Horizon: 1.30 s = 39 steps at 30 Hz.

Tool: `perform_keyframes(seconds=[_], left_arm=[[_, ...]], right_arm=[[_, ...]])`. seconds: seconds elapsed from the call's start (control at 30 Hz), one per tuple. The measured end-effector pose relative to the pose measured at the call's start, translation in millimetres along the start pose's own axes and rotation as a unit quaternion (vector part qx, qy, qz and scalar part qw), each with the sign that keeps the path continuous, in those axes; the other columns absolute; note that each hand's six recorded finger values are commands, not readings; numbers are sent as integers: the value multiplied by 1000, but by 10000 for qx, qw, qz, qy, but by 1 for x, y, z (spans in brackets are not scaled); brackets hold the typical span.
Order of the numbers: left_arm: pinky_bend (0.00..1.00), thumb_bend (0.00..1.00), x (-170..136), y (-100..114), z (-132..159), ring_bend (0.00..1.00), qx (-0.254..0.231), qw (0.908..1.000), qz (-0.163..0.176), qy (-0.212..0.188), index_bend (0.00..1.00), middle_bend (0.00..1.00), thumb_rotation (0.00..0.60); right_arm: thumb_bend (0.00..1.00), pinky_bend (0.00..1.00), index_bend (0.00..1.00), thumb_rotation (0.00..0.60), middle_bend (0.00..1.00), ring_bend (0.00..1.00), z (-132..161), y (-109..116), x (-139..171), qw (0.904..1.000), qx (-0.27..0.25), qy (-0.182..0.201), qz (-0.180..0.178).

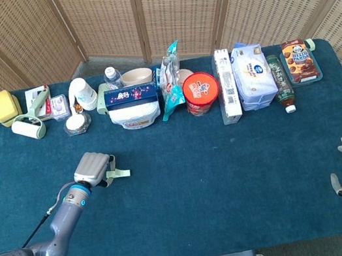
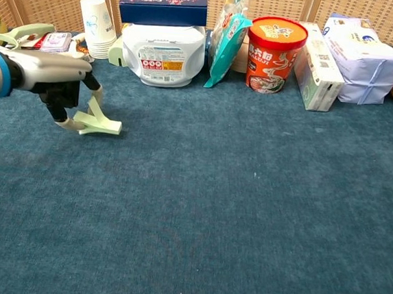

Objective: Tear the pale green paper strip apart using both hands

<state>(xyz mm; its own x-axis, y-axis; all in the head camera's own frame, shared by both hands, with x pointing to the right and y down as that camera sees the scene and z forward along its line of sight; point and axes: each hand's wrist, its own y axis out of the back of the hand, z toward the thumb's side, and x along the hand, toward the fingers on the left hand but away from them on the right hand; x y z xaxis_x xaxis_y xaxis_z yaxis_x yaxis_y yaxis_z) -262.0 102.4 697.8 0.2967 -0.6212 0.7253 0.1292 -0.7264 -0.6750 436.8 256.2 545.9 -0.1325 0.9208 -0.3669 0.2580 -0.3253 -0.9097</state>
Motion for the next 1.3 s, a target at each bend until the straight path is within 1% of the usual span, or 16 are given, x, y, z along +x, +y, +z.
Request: perform_keyframes(seconds=[0.2,0.4,0.5,0.6,0.73,0.87,0.9,0.93,1.03,1.07,1.1,1.13,1.17,1.23,1.27,1.3], left_arm=[[1000,463,-13,14,-9,1000,-48,9998,192,-93,668,1000,600],[1000,463,-32,30,-20,1000,-163,9988,405,-235,669,1000,600],[1000,463,-45,39,-27,1000,-255,9980,484,-308,668,1000,600],[1000,463,-58,47,-33,1000,-308,9975,519,-376,668,1000,600],[1000,462,-74,58,-39,1000,-373,9967,546,-467,668,1000,600],[1000,460,-89,69,-41,1000,-451,9958,564,-571,668,1000,600],[1000,460,-92,72,-41,1000,-444,9956,568,-600,668,1000,600],[1000,460,-95,74,-41,1000,-435,9955,570,-623,669,1000,600],[1000,459,-102,80,-40,1000,-435,9950,574,-697,668,1000,600],[1000,459,-104,82,-40,1000,-450,9947,577,-721,668,1000,600],[1000,458,-106,85,-40,1000,-470,9943,584,-756,668,1000,600],[1000,458,-108,87,-39,1000,-470,9940,592,-786,668,1000,600],[1000,459,-110,89,-39,1000,-453,9938,601,-814,668,1000,600],[1000,459,-113,95,-39,1000,-420,9933,621,-875,668,1000,600],[1000,459,-114,96,-38,1000,-420,9932,622,-893,668,1000,600],[1000,458,-115,98,-38,1000,-418,9930,621,-915,668,1000,600]], right_arm=[[464,165,19,488,278,166,2,-4,-3,10000,-35,37,65],[464,172,19,490,278,166,12,-9,-11,9996,-142,202,137],[464,173,19,490,315,172,17,-11,-15,9991,-255,296,173],[464,207,19,489,400,217,22,-14,-20,9982,-401,393,225],[464,281,24,489,513,322,32,-18,-30,9955,-672,589,309],[464,414,55,489,622,458,49,-23,-41,9903,-976,898,408],[464,463,68,488,666,511,55,-24,-44,9884,-1055,1009,428],[464,510,90,488,705,564,59,-25,-46,9868,-1113,1089,442],[450,670,226,487,834,738,74,-29,-52,9809,-1288,1360,523],[428,731,286,488,891,803,79,-31,-53,9787,-1338,1451,558],[405,767,323,488,926,840,86,-33,-55,9755,-1404,1578,611],[363,821,393,487,969,895,92,-35,-57,9730,-1449,1674,656],[323,881,478,487,994,945,97,-36,-58,9703,-1488,1772,702],[269,961,579,485,1000,993,109,-40,-61,9652,-1521,1973,797],[249,987,610,485,1000,1000,113,-42,-62,9638,-1512,2035,831],[240,995,618,485,1000,1000,117,-43,-63,9627,-1496,2086,856]])
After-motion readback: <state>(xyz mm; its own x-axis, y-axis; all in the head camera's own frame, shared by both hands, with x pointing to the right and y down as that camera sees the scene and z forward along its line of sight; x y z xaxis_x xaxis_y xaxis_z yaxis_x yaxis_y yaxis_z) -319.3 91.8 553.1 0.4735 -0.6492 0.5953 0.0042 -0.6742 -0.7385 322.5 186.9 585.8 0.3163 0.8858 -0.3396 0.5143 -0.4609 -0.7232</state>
